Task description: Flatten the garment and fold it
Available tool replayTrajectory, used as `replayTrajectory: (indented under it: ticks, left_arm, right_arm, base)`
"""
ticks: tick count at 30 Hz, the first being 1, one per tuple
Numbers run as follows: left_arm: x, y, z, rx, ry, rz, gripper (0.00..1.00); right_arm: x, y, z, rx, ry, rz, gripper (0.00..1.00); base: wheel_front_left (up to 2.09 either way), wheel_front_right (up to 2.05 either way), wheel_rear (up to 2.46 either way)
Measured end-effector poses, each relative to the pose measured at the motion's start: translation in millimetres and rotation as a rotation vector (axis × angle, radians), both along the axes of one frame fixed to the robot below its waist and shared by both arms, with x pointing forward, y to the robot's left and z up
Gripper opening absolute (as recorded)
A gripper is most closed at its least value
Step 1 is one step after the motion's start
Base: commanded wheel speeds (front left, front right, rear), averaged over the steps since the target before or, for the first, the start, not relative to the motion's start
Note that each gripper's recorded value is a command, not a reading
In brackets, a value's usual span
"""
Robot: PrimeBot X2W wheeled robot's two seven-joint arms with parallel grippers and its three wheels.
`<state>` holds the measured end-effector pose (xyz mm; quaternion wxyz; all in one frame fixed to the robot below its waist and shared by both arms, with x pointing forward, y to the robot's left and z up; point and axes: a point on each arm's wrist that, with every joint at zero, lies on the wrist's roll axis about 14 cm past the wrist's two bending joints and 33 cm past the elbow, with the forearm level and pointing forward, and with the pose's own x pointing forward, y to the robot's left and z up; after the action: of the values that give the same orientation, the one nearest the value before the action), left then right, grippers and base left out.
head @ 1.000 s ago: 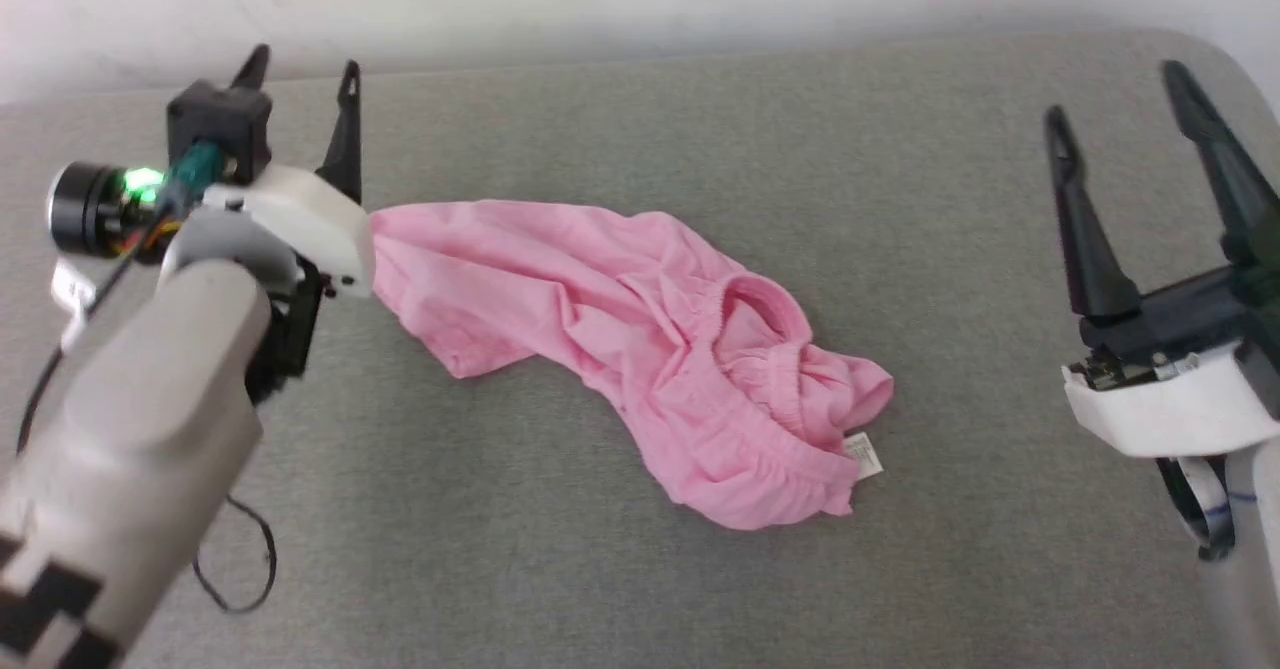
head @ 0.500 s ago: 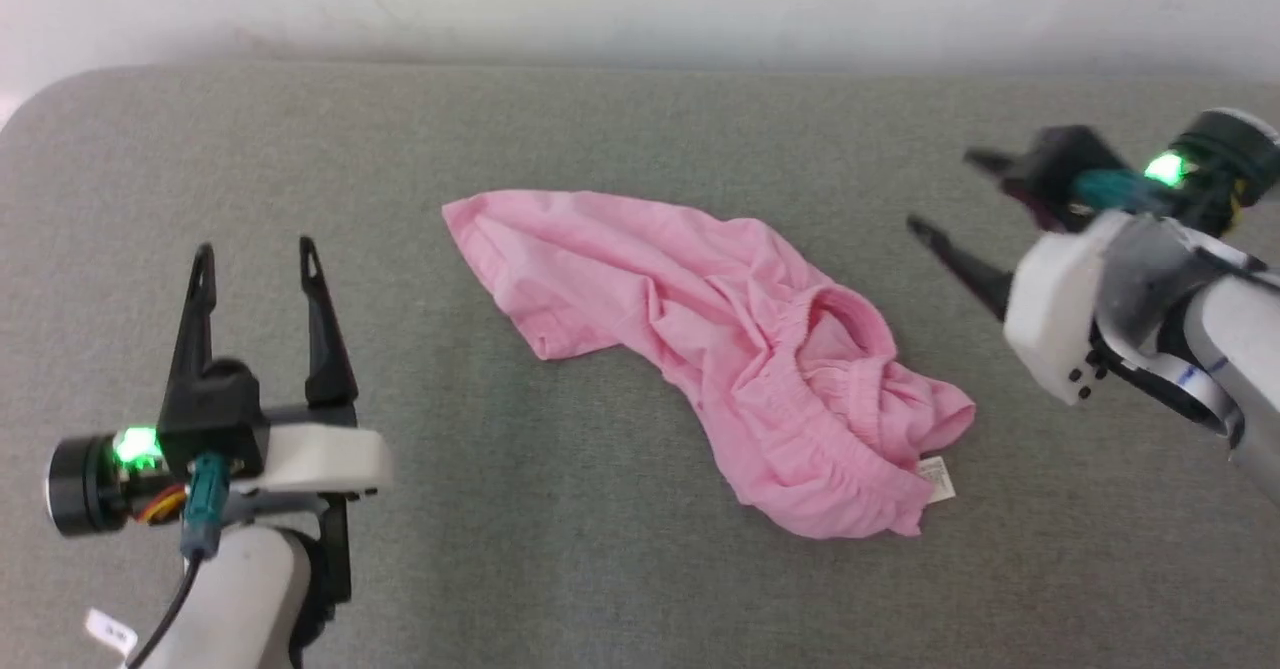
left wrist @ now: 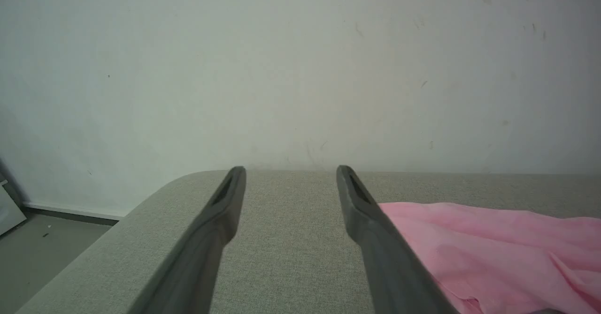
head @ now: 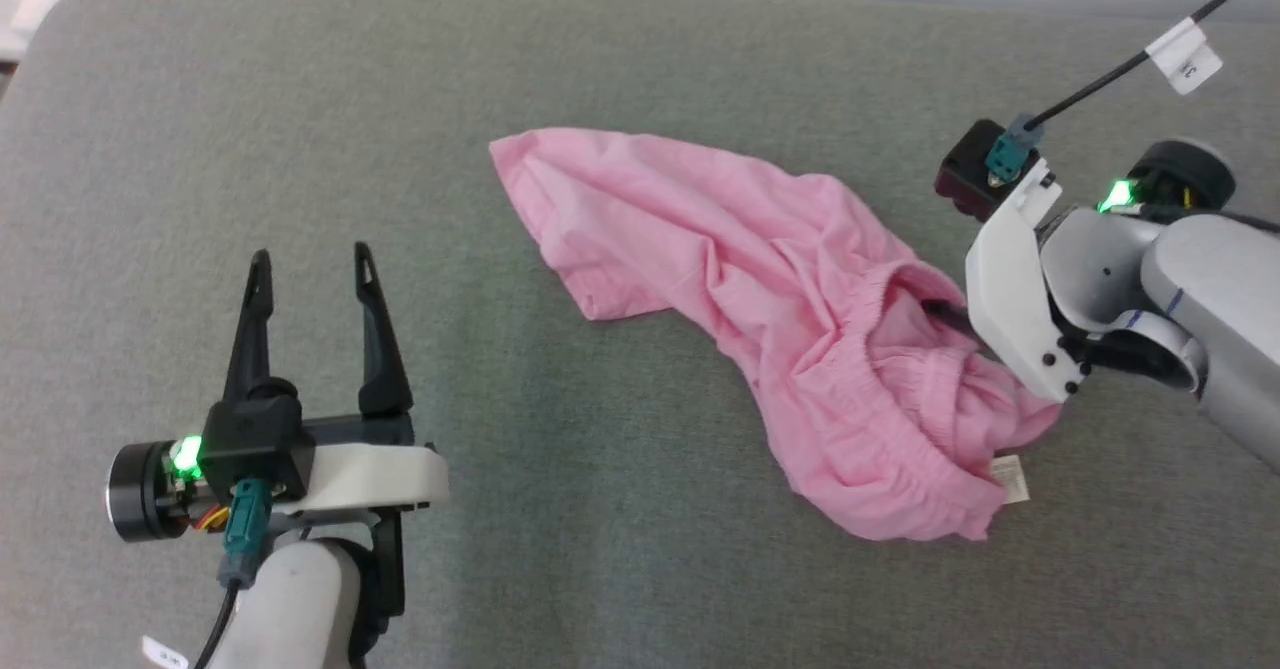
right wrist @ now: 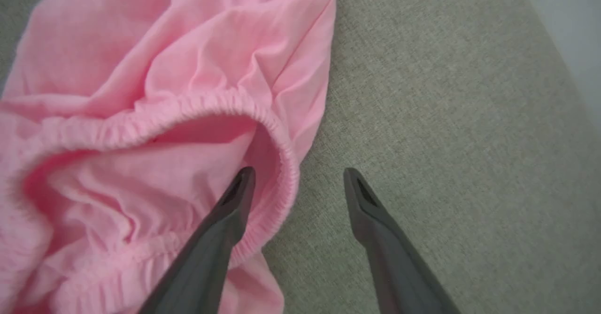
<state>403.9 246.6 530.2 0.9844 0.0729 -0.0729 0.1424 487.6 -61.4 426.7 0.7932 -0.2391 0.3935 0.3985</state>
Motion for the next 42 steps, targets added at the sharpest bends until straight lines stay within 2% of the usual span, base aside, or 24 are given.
replayTrajectory:
  ticks: [6, 8, 9, 15, 18, 21, 24, 27, 29, 32, 33, 34, 39, 42]
  left_arm:
    - [1.5, 6.7, -14.6, -0.004, 0.038, 0.023, 1.00]
    - [2.1, 8.5, -17.3, -0.003, 0.045, 0.028, 1.00]
    - [2.2, 9.7, -18.8, -0.002, 0.049, 0.031, 1.00]
    - [3.2, 12.8, -18.0, -0.002, 0.045, 0.034, 1.00]
    - [6.7, 7.4, -15.1, -0.009, 0.031, 0.016, 1.00]
    - [11.8, 0.0, -14.0, -0.011, 0.024, -0.013, 1.00]
    - [17.7, -8.7, -15.3, -0.010, 0.024, -0.043, 1.00]
    - [23.1, -15.2, -20.8, -0.018, 0.035, -0.067, 1.00]
    - [26.1, -18.3, -24.7, -0.019, 0.043, -0.074, 1.00]
    - [29.0, -22.9, -28.9, -0.029, 0.052, -0.088, 1.00]
    - [29.2, -22.8, -29.3, -0.031, 0.053, -0.087, 1.00]
    - [29.0, -22.7, -29.0, -0.030, 0.052, -0.086, 1.00]
    - [18.7, -21.4, -25.4, -0.023, 0.052, -0.086, 1.00]
    - [10.6, -23.9, -22.2, -0.018, 0.048, -0.095, 1.00]
  right_arm:
    - [-0.7, 8.5, -42.1, -0.002, 0.063, 0.008, 1.00]
    - [3.6, 12.7, -45.1, 0.017, 0.041, 0.019, 0.25]
    - [6.0, 16.0, -44.6, 0.037, 0.022, 0.026, 0.00]
    - [18.1, 10.2, -21.0, 0.191, -0.110, 0.003, 0.00]
    - [30.5, -17.4, 1.7, 0.267, -0.171, -0.092, 0.00]
    - [37.2, -60.9, 9.5, 0.274, -0.197, -0.215, 0.00]
    - [36.1, -100.0, 1.0, 0.281, -0.171, -0.363, 0.00]
    - [21.5, -129.3, -31.7, 0.206, -0.098, -0.450, 0.00]
    - [10.3, -139.0, -52.9, 0.179, -0.050, -0.499, 0.00]
    - [10.4, -140.5, -56.9, 0.190, -0.061, -0.526, 0.00]
    - [10.4, -139.7, -55.8, 0.199, -0.071, -0.529, 0.36]
    - [10.3, -139.3, -53.1, 0.208, -0.083, -0.528, 1.00]
    - [-5.0, -145.6, -31.8, 0.195, -0.135, -0.464, 1.00]
    - [-10.3, -158.5, -1.3, 0.175, -0.187, -0.424, 1.00]
  base:
    - [0.00, 0.00, 0.00]
    - [0.00, 0.00, 0.00]
    - [0.00, 0.00, 0.00]
    - [0.00, 0.00, 0.00]
    - [0.00, 0.00, 0.00]
    - [0.00, 0.00, 0.00]
    - [0.00, 0.00, 0.00]
    - [0.00, 0.00, 0.00]
    - [0.00, 0.00, 0.00]
    - [0.00, 0.00, 0.00]
    - [0.00, 0.00, 0.00]
    - [0.00, 0.00, 0.00]
    - [0.00, 0.00, 0.00]
    - [0.00, 0.00, 0.00]
